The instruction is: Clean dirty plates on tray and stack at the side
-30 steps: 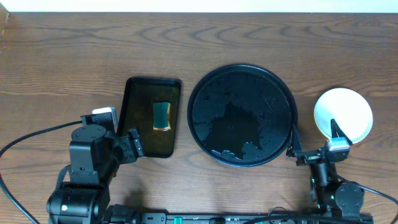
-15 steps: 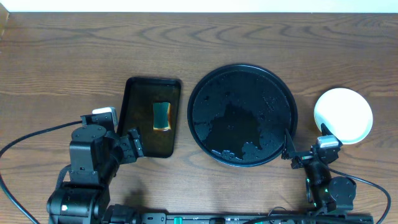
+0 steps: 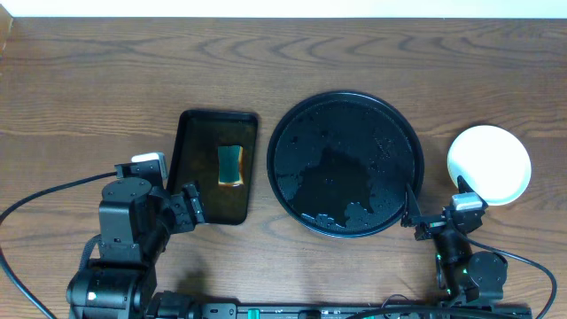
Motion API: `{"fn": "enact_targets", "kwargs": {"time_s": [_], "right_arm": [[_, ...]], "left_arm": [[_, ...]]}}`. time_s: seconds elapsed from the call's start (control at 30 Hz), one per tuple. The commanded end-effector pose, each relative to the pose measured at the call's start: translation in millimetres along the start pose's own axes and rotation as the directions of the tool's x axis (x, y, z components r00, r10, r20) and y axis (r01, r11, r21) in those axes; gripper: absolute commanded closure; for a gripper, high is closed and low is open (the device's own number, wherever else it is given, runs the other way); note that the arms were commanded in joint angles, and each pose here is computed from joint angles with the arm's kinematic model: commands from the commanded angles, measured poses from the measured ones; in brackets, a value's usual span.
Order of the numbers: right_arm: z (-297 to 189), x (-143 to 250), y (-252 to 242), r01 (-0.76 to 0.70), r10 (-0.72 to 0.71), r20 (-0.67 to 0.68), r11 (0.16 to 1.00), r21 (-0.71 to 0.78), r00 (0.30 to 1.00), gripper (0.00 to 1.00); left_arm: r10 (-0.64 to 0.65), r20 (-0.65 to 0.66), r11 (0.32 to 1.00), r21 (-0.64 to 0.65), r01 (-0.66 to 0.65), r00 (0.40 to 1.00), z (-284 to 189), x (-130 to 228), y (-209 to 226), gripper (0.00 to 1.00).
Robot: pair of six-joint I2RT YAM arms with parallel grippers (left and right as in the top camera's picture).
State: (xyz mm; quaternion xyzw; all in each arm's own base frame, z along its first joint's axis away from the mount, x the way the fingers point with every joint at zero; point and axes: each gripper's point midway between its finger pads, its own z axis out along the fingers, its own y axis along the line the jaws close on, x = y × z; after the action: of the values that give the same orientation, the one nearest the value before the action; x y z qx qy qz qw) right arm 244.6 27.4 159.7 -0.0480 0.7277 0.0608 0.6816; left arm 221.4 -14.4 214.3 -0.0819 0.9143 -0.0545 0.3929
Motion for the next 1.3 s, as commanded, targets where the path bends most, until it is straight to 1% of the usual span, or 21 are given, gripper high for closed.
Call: {"fn": "enact_targets", "kwargs": {"time_s": [0.0,0.83,1.0,1.03,1.2,1.27], "right_arm": [[0,0,4,0.012,-0.012,0.003,1.000,-0.020,1.000,0.01],[0,0,4,0.012,-0.012,0.003,1.000,-0.020,1.000,0.01],[0,0,4,0.012,-0.012,0.003,1.000,-0.020,1.000,0.01],[0,0,4,0.012,-0.012,0.003,1.000,-0.020,1.000,0.01],[0,0,4,0.012,-0.012,0.003,1.000,-0.020,1.000,0.01],[0,0,4,0.012,-0.012,0.003,1.000,-0.020,1.000,0.01]], "left_arm": [[0.002,-0.001,1.000,0.005,-0.002,1.000,0,0,0,0.17],[0.002,0.000,1.000,0.006,-0.002,1.000,0,0,0,0.17],[0.002,0.042,1.000,0.018,-0.003,0.999,-10,-3,-2,0.17],[0.002,0.054,1.000,0.021,-0.003,0.999,-12,-4,-2,0.03],[0.003,0.123,0.999,0.033,-0.007,0.992,-29,-5,-1,0.03],[0.002,0.151,1.000,-0.001,-0.002,0.989,-33,-1,9,0.03]]}}
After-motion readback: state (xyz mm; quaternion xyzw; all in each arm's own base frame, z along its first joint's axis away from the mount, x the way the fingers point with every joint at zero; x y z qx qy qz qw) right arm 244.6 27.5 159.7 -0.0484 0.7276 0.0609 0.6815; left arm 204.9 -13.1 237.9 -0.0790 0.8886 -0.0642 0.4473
